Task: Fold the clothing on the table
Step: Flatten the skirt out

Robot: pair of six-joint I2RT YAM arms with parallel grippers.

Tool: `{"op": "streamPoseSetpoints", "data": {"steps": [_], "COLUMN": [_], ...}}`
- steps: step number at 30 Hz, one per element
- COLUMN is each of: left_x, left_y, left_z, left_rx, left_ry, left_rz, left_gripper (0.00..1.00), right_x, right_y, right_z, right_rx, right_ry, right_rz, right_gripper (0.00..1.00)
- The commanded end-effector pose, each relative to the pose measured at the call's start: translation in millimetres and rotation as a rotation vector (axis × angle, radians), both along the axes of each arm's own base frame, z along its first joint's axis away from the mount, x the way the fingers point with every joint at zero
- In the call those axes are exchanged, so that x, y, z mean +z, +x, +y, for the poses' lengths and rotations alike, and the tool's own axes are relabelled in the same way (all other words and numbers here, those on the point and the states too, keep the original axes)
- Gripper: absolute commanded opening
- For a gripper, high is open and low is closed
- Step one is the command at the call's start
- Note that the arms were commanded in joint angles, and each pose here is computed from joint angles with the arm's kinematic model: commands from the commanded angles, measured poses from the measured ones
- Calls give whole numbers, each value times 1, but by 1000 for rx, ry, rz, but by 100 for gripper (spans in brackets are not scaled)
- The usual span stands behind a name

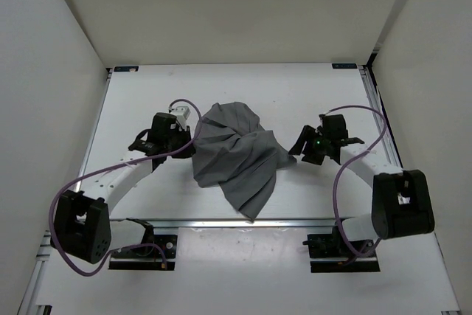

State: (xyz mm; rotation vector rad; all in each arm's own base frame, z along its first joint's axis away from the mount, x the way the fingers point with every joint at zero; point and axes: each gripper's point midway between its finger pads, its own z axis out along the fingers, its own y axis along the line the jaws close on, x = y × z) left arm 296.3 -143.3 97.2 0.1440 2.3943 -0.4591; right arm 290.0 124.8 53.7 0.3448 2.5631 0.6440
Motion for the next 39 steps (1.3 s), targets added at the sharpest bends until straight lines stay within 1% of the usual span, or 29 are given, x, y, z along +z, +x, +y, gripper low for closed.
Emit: {"op": "streamPoseSetpoints", "data": {"steps": [1, 2, 3, 4, 5, 6, 7, 8, 10, 11, 12, 13, 15, 16, 17, 18, 19, 21, 23, 25, 27, 29, 33, 34, 35, 36, 37, 38, 39], "left_x": [6, 1, 6, 6, 8, 8, 9, 8, 9, 9, 12, 9, 10, 11, 11, 12, 13, 10, 10, 10, 8, 6, -2, -5, -6, -10, -8, -6, -3], "left_y": [-3, -6, -3, -3, -2, -3, -2, -3, -1, -1, 0, -1, 0, 1, 1, 0, 1, -2, -1, -1, -3, -7, -14, -14, -15, -17, -17, -17, -17], "left_z": [10, 11, 12, 13, 14, 15, 15, 15, 16, 16, 14, 13, 12, 10, 9, 8, 8, 8, 10, 11, 10, 9, 10, 13, 12, 12, 11, 7, 5], "left_rx": [18, 24, 30, 37, 37, 39, 43, 42, 49, 55, 52, 48, 57, 56, 53, 61, 58, 66, 81, 88, 86, 89, 99, 115, 113, 115, 114, 104, 101], "left_ry": [-10, -18, -30, -40, -37, -35, -39, -37, -38, -40, -43, -43, -47, -46, -44, -51, -48, -56, -51, -50, -55, -62, -69, -76, -73, -79, -78, -80, -85], "left_rz": [-29, -14, -31, -30, -38, -37, -39, -34, -37, -32, -42, -32, -30, -33, -36, -32, -38, -27, -26, -28, -24, -18, -14, -7, -11, 8, 4, -3, -9], "left_gripper": [25, 26, 27, 27, 27, 27, 26, 24, 21, 19, 18, 16, 12, 12, 12, 11, 11, 9, 8, 7, 6, 5, 4, 5, 4, 4, 5, 4, 5], "right_x": [5, -2, -7, -11, -16, -17, -15, -7, 28, 43, 77, 94, 172, 199, 233, 272, 301, 341, 353, 353, 324, 278, 169, 141, 126, 99, 82, 83, 82], "right_y": [22, 22, 23, 19, 14, 14, 12, 19, 30, 43, 60, 67, 97, 100, 104, 102, 89, 65, 33, 8, -9, -27, -74, -93, -100, -120, -131, -138, -136], "right_z": [23, 27, 34, 38, 46, 52, 58, 61, 75, 73, 77, 76, 84, 85, 91, 97, 106, 125, 150, 159, 163, 159, 130, 116, 106, 91, 77, 71, 62], "right_rx": [3, 12, 28, 43, 69, 88, 110, 118, 176, 176, 194, 192, 228, 242, 276, 311, 366, 461, 585, 659, 723, 748, 736, 720, 702, 687, 648, 634, 576], "right_ry": [99, 106, 112, 126, 135, 142, 150, 155, 161, 126, 112, 85, 91, 97, 104, 112, 113, 125, 146, 133, 120, 127, 95, 90, 83, 53, 4, -17, -68], "right_rz": [-26, 8, 31, 63, 98, 102, 105, 72, -58, -126, -234, -285, -513, -592, -708, -842, -938, -1082, -1141, -1161, -1062, -897, -490, -354, -281, -146, -63, -68, -67], "right_gripper": [64, 62, 58, 56, 47, 30, 19, 2, 0, 0, 0, 0, 0, 0, 0, 0, 0, 0, 0, 0, 0, 0, 0, 5, 20, 25, 32, 36, 38]}}
